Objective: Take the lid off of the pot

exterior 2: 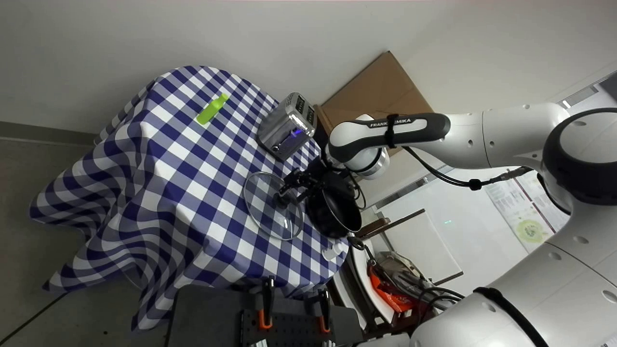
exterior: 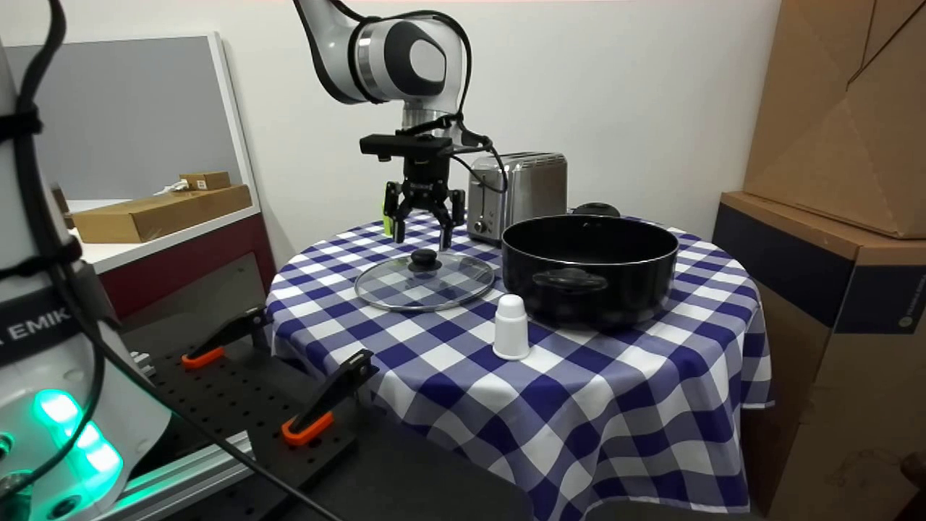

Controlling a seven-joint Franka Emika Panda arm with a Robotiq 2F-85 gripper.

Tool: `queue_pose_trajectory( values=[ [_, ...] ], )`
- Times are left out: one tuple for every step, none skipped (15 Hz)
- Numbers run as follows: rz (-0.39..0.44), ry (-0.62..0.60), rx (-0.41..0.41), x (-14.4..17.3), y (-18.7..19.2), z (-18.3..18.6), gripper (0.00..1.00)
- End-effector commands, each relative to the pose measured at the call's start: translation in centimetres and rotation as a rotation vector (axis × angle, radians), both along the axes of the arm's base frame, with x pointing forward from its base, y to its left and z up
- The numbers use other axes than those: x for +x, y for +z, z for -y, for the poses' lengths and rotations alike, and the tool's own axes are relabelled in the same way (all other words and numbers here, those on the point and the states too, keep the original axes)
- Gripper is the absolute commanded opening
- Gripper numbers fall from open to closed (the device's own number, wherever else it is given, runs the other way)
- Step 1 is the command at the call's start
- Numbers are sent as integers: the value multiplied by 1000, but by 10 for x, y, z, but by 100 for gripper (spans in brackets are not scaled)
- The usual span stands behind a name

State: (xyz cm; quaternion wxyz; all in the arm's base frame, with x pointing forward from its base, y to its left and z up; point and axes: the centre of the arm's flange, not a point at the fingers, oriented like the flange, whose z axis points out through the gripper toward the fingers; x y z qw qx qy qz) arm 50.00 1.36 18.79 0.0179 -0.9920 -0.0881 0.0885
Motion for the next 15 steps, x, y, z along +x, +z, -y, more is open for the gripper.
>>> queue_pose_trajectory(
  values=[
    [-64, -71, 101, -19, 56, 23, 100],
    [-73, -93, 127, -26, 74, 36, 100],
    [-80, -109, 143, -31, 91, 46, 100],
    [-64, -126, 150, -37, 106, 61, 100],
    [-33, -142, 149, -43, 124, 75, 100],
    [18, -162, 140, -48, 140, 88, 100],
    [81, -188, 135, -52, 156, 100, 100],
    [151, -206, 124, -57, 169, 111, 100],
    [195, -221, 109, -61, 183, 119, 100],
    [234, -235, 96, -64, 191, 126, 100],
    [248, -246, 80, -68, 203, 130, 100],
    [244, -248, 77, -74, 209, 133, 100],
    [217, -245, 95, -53, 196, 133, 100],
    [231, -247, 93, -59, 203, 136, 100],
    [238, -249, 93, -62, 206, 136, 100]
  ],
)
